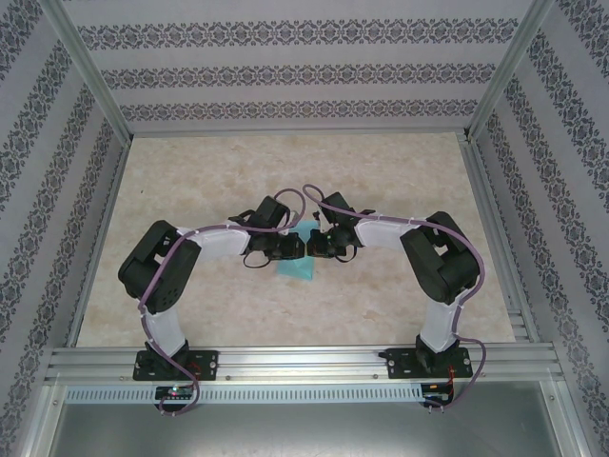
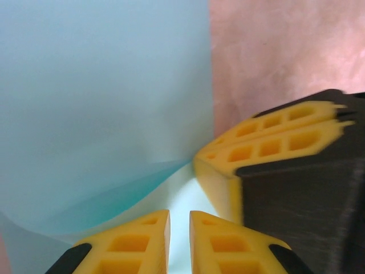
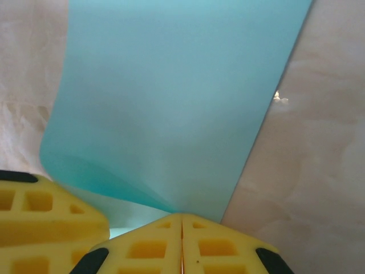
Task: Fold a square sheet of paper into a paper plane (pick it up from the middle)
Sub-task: Fold the triangle a second time at the center of the table.
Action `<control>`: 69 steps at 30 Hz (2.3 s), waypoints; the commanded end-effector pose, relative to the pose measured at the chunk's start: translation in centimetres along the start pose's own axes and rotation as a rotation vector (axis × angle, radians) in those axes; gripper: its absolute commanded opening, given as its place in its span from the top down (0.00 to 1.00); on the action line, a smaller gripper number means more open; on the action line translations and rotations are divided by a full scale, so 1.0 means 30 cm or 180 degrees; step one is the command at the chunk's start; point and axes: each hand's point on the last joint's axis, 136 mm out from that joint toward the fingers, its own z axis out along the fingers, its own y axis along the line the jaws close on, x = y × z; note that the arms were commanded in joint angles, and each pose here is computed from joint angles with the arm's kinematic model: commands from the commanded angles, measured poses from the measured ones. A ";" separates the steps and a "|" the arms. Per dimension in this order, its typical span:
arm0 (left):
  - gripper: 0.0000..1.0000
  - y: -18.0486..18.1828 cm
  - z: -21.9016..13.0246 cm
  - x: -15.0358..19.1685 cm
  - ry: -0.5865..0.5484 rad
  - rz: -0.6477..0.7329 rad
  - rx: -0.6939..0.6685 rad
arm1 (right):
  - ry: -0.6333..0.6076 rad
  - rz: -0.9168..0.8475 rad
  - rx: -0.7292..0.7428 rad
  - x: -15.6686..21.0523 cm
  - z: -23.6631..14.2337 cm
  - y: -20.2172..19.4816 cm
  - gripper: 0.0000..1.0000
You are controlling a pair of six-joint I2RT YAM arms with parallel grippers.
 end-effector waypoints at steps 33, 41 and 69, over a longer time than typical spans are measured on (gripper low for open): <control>0.83 0.019 -0.169 -0.120 -0.0142 -0.0167 0.0332 | 0.0516 -0.0057 0.0969 0.162 0.077 -0.264 0.93; 0.92 0.030 -0.057 -0.047 0.0104 -0.0265 0.0334 | 0.0502 -0.0047 0.0871 0.161 0.083 -0.250 0.94; 0.94 0.221 0.048 0.089 0.0492 -0.0579 -0.0314 | -0.0197 -0.0346 -0.0185 0.036 -0.174 0.131 0.88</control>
